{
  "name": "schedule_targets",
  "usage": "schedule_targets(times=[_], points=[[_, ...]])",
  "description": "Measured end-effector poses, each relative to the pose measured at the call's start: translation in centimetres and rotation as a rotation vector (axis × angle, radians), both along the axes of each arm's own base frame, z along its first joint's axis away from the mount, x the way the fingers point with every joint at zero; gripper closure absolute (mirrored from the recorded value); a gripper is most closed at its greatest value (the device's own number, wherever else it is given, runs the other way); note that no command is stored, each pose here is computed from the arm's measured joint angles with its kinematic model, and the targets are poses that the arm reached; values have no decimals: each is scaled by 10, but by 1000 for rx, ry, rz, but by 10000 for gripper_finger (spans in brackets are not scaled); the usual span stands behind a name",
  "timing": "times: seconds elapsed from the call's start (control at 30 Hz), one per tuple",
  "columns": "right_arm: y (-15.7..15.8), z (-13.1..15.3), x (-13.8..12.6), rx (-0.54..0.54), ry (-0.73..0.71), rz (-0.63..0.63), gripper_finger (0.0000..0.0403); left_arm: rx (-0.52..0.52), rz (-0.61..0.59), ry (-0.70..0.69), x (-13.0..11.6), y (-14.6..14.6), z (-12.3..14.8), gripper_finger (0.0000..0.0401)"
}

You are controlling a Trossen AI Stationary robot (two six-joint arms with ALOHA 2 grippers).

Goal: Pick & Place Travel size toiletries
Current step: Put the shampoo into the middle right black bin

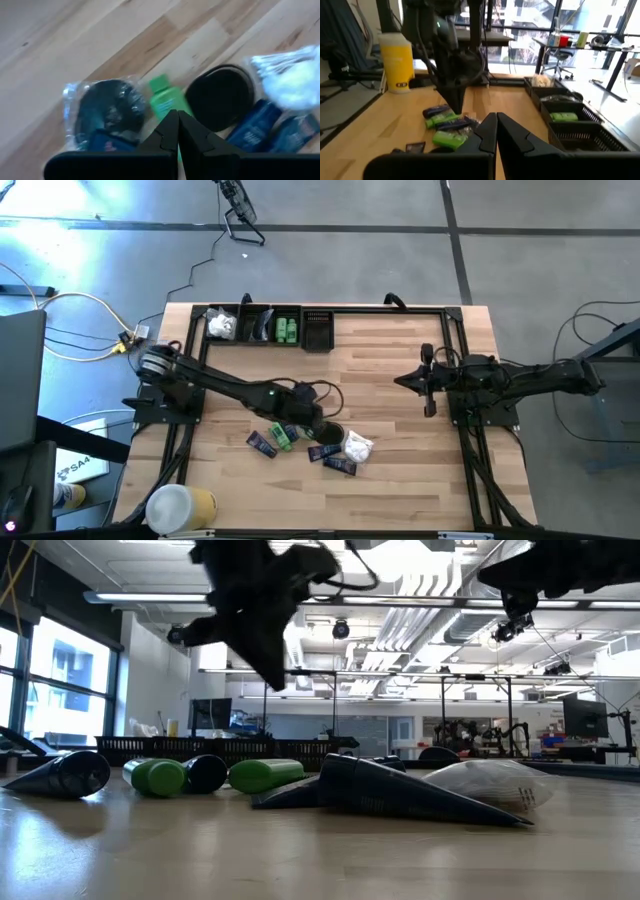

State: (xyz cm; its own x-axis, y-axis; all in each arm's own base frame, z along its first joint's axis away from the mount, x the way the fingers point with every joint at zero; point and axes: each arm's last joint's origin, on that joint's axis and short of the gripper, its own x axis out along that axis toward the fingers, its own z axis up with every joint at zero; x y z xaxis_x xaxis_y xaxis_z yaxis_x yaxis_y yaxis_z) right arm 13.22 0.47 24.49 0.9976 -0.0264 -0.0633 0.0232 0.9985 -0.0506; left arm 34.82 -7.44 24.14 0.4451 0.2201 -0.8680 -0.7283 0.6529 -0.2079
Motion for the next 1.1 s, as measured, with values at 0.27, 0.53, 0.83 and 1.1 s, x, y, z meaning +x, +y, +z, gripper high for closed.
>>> schedule_targets(times=[0.27,0.53,0.83,1.1], points=[[0,-8,3,20,75,-2,400,-4,15,49,19,-5,12,401],[0,-12,3,17,116,-3,400,-78,-56,95,24,-7,1,377],[0,-13,2,9,125,-2,400,-104,-4,142,26,-4,-11,239],[0,-13,2,8,130,-2,400,-110,18,141,28,-2,-12,116]])
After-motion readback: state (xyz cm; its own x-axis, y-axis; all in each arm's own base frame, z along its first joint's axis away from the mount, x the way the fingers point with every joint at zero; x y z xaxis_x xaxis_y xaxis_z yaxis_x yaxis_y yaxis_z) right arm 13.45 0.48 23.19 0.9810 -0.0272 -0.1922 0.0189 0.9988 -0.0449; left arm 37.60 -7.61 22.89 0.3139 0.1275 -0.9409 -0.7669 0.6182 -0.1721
